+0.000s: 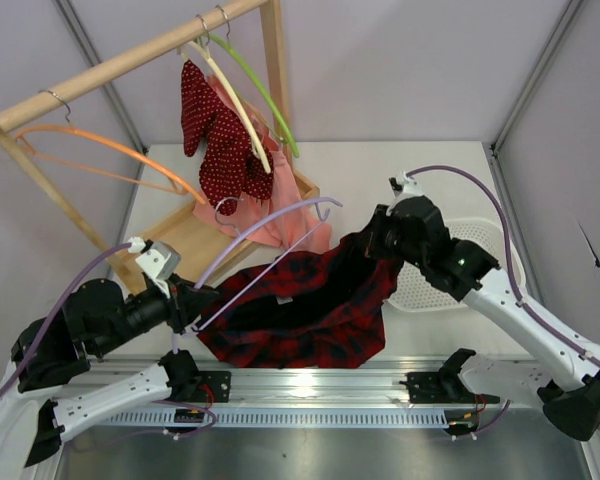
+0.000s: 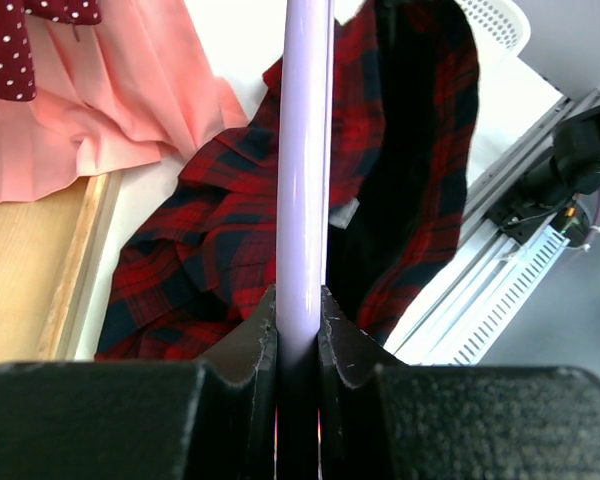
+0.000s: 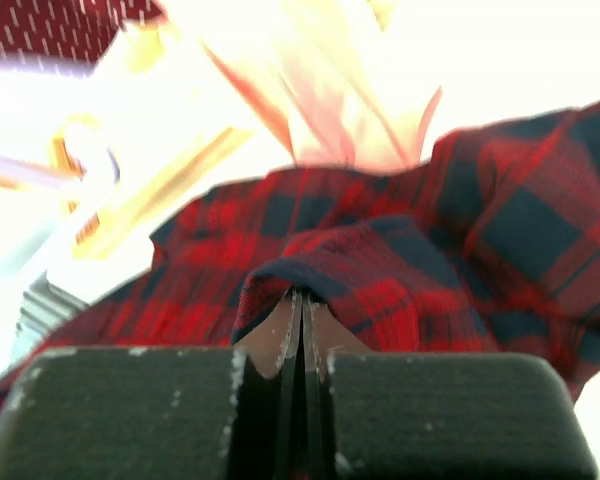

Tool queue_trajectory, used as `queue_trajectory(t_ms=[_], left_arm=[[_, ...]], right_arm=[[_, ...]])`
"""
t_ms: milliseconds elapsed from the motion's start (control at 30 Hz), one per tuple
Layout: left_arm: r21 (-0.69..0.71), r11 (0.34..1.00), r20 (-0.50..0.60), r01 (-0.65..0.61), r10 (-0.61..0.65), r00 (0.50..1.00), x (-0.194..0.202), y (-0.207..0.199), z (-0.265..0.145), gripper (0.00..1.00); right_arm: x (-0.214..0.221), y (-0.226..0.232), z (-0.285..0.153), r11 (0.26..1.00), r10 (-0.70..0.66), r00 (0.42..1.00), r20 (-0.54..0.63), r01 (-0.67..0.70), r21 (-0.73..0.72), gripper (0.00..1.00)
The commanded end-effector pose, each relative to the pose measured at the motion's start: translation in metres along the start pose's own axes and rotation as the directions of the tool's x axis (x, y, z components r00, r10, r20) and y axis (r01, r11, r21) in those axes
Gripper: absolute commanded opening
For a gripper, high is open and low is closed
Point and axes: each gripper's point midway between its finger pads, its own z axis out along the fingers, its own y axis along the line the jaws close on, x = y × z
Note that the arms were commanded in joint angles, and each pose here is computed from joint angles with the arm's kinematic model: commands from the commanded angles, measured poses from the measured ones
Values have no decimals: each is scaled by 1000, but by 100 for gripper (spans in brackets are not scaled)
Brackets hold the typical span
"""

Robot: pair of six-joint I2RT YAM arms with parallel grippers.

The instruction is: Place the skirt on the hanger

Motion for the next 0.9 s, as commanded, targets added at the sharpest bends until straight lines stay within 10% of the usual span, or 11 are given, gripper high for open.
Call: queue_trajectory(t_ms=[0,867], left_arm=[[67,998,107,4,-11,994,-28,-13,-7,0],[121,993,113,-11,-3,994,-25,-24,9,0]], right_arm=[[-47,24,-9,994,38,996,81,-29,-109,0],[-90,18,6,881,404,913,44,-376,-288,0]])
